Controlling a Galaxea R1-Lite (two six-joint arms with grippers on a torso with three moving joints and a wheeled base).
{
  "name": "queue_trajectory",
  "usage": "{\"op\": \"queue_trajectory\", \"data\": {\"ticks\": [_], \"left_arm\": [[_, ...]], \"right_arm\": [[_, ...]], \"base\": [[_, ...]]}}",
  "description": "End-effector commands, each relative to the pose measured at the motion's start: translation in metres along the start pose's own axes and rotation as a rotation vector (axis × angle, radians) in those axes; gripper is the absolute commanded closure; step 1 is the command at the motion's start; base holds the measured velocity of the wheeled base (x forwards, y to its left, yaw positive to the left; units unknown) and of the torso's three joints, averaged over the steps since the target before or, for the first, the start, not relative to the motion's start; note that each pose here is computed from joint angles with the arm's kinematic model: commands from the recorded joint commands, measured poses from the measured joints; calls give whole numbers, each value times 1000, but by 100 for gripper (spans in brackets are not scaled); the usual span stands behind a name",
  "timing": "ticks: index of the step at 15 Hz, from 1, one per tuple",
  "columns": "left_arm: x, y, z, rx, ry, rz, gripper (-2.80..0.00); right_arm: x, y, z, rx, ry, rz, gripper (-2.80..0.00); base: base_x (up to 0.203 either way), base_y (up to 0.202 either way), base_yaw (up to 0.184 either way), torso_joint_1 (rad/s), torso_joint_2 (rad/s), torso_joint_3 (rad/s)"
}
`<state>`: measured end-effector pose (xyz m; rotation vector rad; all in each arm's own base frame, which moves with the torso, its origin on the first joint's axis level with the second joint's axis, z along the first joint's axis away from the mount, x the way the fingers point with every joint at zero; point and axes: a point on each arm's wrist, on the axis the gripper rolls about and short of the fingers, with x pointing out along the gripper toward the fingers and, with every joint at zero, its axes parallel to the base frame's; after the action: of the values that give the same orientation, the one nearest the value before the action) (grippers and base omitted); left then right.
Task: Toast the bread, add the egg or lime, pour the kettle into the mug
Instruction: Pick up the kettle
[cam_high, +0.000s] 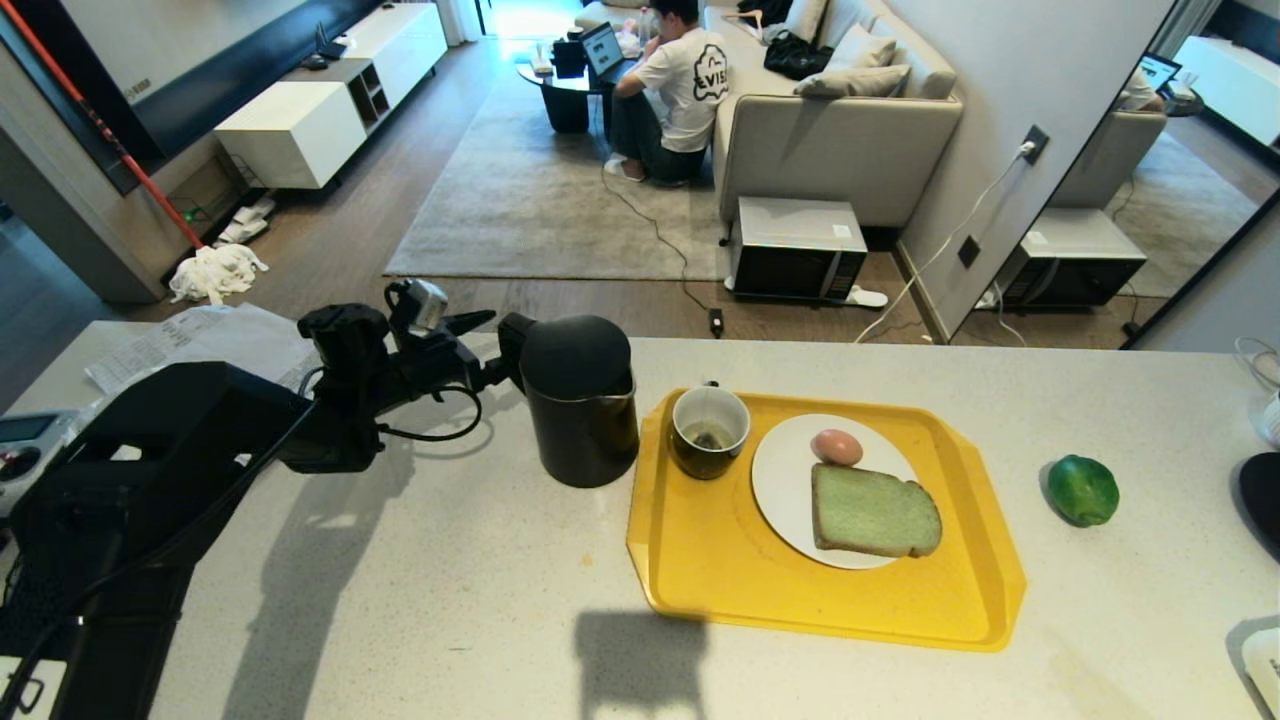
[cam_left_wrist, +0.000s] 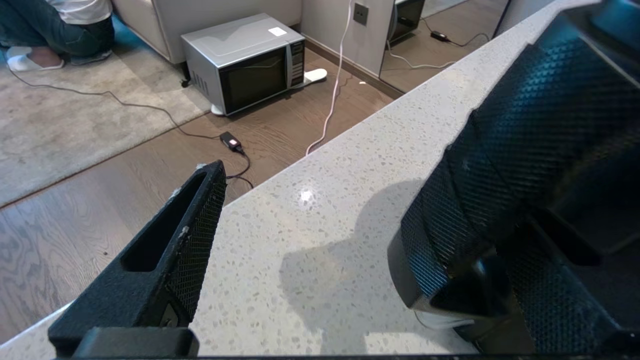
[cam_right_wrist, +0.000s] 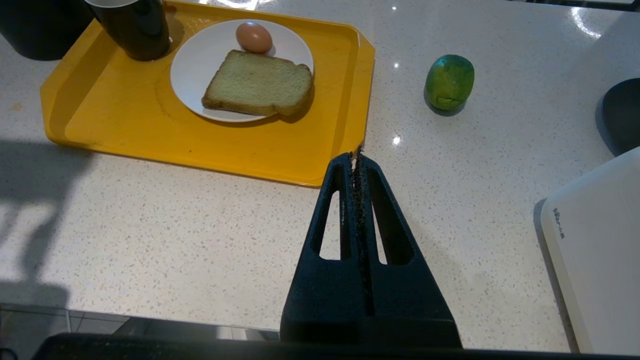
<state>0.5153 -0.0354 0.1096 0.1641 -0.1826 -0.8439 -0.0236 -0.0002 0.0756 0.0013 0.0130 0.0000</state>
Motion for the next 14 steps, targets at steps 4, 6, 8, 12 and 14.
{"op": "queue_trajectory", "data": {"ticks": [4, 6, 8, 12, 14], "left_arm": [[22, -3, -2, 7, -18, -21, -280], [29, -4, -4, -2, -12, -29, -280], [33, -6, -5, -2, -14, -33, -280], [37, -8, -6, -12, -4, -41, -280], [40, -11, -5, -12, -7, -49, -280]], "right_arm": [[0, 0, 0, 0, 1, 1, 0], [0, 0, 0, 0, 1, 2, 0], [0, 0, 0, 0, 1, 0, 0], [0, 0, 0, 0, 1, 1, 0], [0, 0, 0, 0, 1, 1, 0]], "base": [[0, 0, 0, 0, 0, 0], [0, 0, 0, 0, 0, 0], [0, 0, 0, 0, 0, 0], [0, 0, 0, 0, 0, 0], [0, 0, 0, 0, 0, 0]]}}
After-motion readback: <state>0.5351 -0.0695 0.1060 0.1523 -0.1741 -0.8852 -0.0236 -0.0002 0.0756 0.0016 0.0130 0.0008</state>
